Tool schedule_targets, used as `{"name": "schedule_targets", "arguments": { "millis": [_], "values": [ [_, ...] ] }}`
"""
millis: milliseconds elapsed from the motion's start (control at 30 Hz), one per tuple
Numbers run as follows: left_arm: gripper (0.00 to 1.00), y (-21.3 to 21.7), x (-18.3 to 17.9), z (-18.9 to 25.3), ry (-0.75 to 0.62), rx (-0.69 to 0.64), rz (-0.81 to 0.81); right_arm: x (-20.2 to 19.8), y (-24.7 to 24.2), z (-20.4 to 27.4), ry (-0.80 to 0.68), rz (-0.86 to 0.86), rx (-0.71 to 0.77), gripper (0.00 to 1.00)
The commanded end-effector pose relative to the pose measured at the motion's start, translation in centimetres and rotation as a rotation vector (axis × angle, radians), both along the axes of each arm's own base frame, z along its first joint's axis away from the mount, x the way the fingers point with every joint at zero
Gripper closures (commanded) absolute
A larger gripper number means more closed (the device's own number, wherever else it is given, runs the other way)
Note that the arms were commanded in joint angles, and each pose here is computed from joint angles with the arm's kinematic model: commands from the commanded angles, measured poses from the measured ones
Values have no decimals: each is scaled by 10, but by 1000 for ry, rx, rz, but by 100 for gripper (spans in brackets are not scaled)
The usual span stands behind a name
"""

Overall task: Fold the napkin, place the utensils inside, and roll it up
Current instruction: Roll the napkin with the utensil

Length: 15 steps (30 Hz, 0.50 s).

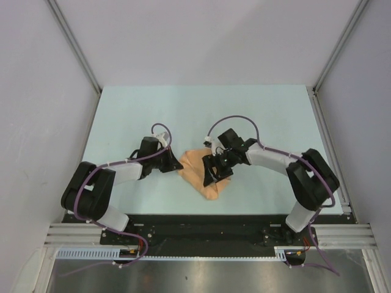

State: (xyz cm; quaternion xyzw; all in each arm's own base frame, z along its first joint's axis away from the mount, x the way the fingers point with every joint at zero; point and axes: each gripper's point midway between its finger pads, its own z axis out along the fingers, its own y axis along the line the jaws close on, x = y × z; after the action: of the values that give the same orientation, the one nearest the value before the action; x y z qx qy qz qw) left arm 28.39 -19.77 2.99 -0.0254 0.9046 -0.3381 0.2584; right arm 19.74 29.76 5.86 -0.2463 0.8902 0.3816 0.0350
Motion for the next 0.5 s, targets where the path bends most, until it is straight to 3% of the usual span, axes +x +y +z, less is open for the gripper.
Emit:
{"name": "schedule_targets", "arguments": {
  "millis": [0, 67, 233, 467],
  "values": [
    [100, 8, -5, -13, 49, 71, -13, 18, 9, 30, -433, -5, -153, 25],
    [100, 8, -5, -13, 52, 74, -15, 32, 10, 35, -615, -42, -227, 24],
    [100, 10, -5, -13, 58, 87, -13, 20, 24, 27, -860, -34, -403, 24],
    [100, 10, -5, -12, 59, 90, -15, 9, 32, 2, -937, 38, -495, 26]
  ]
}}
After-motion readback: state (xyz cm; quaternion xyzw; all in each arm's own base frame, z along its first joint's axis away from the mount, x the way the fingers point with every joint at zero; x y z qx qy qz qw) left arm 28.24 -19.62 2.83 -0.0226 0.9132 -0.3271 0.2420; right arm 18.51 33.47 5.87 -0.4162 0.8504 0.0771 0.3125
